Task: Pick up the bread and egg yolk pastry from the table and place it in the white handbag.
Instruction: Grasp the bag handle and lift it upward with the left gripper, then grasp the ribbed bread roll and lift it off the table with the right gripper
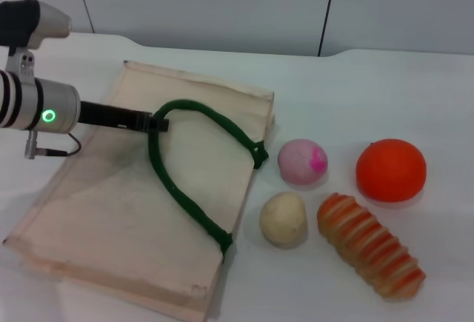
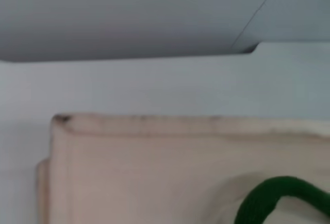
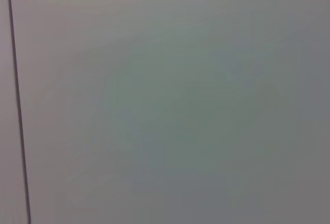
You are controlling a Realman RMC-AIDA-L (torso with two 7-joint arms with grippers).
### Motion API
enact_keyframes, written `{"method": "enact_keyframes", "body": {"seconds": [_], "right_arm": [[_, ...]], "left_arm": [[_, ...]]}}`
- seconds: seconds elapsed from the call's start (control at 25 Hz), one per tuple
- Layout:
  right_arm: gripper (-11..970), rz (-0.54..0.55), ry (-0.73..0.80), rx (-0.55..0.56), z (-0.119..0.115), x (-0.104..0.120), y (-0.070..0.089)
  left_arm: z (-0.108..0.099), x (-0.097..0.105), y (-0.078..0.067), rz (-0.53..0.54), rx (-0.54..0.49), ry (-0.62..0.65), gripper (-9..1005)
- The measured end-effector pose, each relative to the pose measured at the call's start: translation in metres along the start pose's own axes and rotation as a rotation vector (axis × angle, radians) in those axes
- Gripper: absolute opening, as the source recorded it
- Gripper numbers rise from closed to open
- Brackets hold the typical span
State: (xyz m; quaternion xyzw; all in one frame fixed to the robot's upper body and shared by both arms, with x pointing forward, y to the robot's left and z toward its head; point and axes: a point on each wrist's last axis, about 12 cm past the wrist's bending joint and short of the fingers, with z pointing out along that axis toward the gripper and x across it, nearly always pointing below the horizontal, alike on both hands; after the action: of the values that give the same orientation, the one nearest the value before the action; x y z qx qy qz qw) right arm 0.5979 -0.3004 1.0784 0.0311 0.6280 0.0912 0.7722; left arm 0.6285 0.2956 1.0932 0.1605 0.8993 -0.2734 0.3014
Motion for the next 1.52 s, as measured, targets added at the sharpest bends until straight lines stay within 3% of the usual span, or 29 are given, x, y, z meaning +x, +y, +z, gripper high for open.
{"method": "enact_keyframes", "body": {"seconds": [0.24,0.52,0.72,1.08,1.2,1.52], "right_arm": [[888,-0.02,0.03,-0.09,0.002,0.002,0.01],[888,-0.097,0.109,-0.532,0.012,-0.001,0.052],[887,-0.142,0.168,-0.794,0.011,-0.003,0.076],[887,-0.154,0.304,-1.163,0.001,-0.022,0.091],[886,-0.169,0.367,-1.199,0.002,-0.03,0.09],[886,-0.165,0.396,-1.173,0.003,-0.044,0.08]], "left_arm": [[-0.018,-0.005,-0.005,0.011,0.125,-0.123,120],[-0.058,-0.002,-0.004,0.041,0.301,-0.312,120],[-0.074,-0.001,-0.008,0.079,0.386,-0.399,120],[-0.083,0.003,-0.006,0.094,0.398,-0.488,120],[-0.084,0.001,-0.006,0.092,0.404,-0.499,120],[-0.077,-0.002,-0.01,0.079,0.429,-0.499,120]]}}
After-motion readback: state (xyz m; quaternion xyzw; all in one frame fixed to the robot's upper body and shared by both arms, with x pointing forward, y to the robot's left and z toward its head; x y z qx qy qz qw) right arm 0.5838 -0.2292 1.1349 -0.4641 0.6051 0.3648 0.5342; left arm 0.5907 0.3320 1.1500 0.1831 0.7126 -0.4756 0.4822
